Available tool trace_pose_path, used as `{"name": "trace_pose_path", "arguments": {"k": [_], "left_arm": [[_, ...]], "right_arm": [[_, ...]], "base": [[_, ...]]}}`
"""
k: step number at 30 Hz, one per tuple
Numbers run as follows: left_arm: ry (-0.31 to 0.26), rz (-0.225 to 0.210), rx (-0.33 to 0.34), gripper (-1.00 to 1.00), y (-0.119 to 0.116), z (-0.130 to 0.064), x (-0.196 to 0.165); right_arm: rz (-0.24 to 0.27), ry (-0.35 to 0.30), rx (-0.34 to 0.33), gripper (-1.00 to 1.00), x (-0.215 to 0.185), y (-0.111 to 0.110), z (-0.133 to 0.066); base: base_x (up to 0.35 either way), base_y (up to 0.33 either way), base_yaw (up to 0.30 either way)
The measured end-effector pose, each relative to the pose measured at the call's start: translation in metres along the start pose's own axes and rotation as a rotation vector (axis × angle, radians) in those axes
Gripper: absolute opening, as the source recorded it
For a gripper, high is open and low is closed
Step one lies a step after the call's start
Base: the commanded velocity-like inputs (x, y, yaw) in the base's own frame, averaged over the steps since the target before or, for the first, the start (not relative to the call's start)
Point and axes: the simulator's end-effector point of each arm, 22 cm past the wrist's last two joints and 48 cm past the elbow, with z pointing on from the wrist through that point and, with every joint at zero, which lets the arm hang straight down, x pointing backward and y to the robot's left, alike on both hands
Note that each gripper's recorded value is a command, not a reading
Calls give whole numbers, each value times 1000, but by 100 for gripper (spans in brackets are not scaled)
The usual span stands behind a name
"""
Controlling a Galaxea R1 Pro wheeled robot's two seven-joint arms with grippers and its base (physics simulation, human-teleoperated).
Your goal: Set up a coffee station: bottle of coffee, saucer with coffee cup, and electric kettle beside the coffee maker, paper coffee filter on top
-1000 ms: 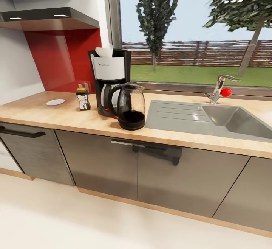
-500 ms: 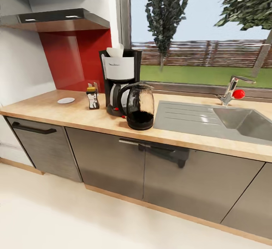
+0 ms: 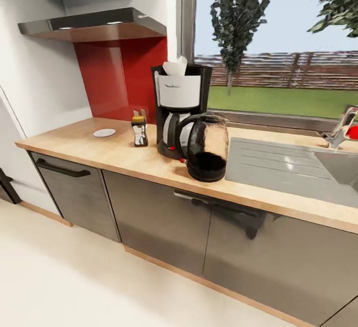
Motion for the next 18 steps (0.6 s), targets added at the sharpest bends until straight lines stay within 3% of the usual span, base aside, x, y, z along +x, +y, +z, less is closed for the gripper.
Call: {"name": "trace_pose_path", "arguments": {"k": [3, 18], "left_arm": [[1, 0, 0, 100, 0, 0, 0], [0, -1, 0, 100, 0, 0, 0]], "right_arm": [[0, 0, 0, 100, 0, 0, 0], [-1, 0, -1, 100, 0, 0, 0]], "base": [[276, 188, 244], [262, 216, 41]]}}
